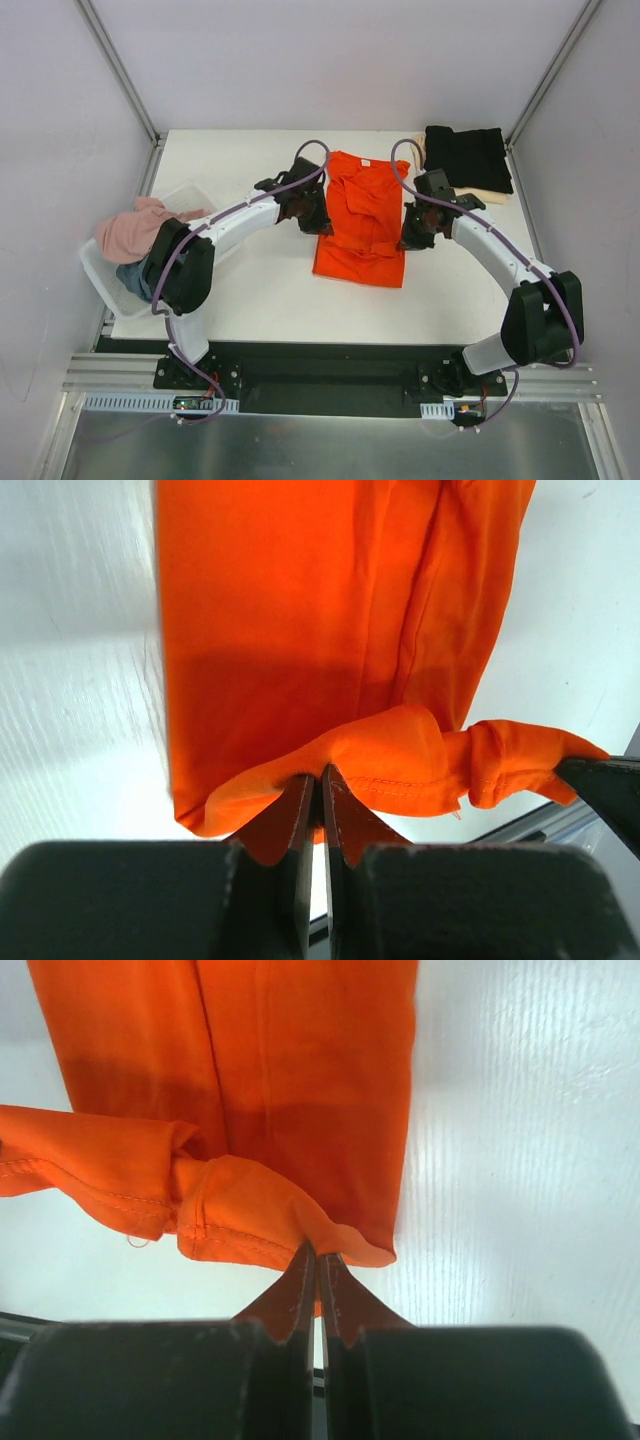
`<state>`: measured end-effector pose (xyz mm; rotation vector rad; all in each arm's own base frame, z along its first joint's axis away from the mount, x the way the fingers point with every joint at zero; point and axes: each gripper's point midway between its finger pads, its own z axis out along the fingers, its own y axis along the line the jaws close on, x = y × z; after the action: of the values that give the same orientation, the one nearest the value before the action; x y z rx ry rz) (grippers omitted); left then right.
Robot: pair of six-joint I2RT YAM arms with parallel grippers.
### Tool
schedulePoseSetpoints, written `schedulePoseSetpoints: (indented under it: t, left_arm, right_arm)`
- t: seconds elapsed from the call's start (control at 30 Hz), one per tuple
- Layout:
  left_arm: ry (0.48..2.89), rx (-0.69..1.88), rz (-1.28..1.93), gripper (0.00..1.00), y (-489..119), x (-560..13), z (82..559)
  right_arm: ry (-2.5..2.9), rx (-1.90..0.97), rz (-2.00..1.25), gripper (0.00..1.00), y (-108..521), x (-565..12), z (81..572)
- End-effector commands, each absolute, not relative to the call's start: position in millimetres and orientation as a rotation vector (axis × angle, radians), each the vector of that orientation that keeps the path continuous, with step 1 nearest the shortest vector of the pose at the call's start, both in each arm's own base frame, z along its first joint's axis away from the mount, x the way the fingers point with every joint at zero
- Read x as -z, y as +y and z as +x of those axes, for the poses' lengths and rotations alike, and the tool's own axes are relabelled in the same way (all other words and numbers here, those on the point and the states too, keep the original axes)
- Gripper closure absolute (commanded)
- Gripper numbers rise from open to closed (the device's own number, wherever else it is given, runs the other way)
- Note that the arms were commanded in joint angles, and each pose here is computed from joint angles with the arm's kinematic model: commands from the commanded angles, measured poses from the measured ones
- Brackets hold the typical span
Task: Fold and stack the t-shirts
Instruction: Fold the folded rectangular tshirt in 1/3 of the way
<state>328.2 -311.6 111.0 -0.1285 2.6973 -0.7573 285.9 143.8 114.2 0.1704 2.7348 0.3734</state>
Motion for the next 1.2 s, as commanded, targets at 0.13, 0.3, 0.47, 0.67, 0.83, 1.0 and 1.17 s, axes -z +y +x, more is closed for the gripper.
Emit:
schedulePoseSetpoints:
  t: [0.13, 0.3, 0.47, 0.67, 0.83, 1.0, 1.17]
  left_arm:
    - [2.674, 0.782, -0.069, 0.95, -316, -115, 362]
    - [2.676, 0.754, -0.080, 0.95, -315, -107, 377]
    - [2.683, 0.684, -0.084, 0.92, -310, -89, 393]
    - [2.729, 0.685, -0.119, 0.80, -306, -70, 399]
    - [2.682, 0.691, -0.081, 0.52, -306, -87, 406]
    - [2.638, 0.697, -0.076, 0.23, -297, -113, 396]
    - [2.581, 0.718, -0.065, 0.01, -283, -148, 368]
  right_arm:
    - [2.713, -0.395, 0.164, 0.99, 138, -120, 326]
    - [2.741, -0.430, 0.156, 0.99, 142, -110, 344]
    - [2.778, -0.431, 0.184, 0.99, 136, -94, 361]
    - [2.837, -0.433, 0.170, 0.89, 133, -72, 381]
    - [2.893, -0.337, 0.179, 0.58, 123, -63, 383]
    - [2.886, -0.279, 0.210, 0.22, 114, -79, 372]
    - [2.861, -0.165, 0.243, 0.01, 95, -94, 349]
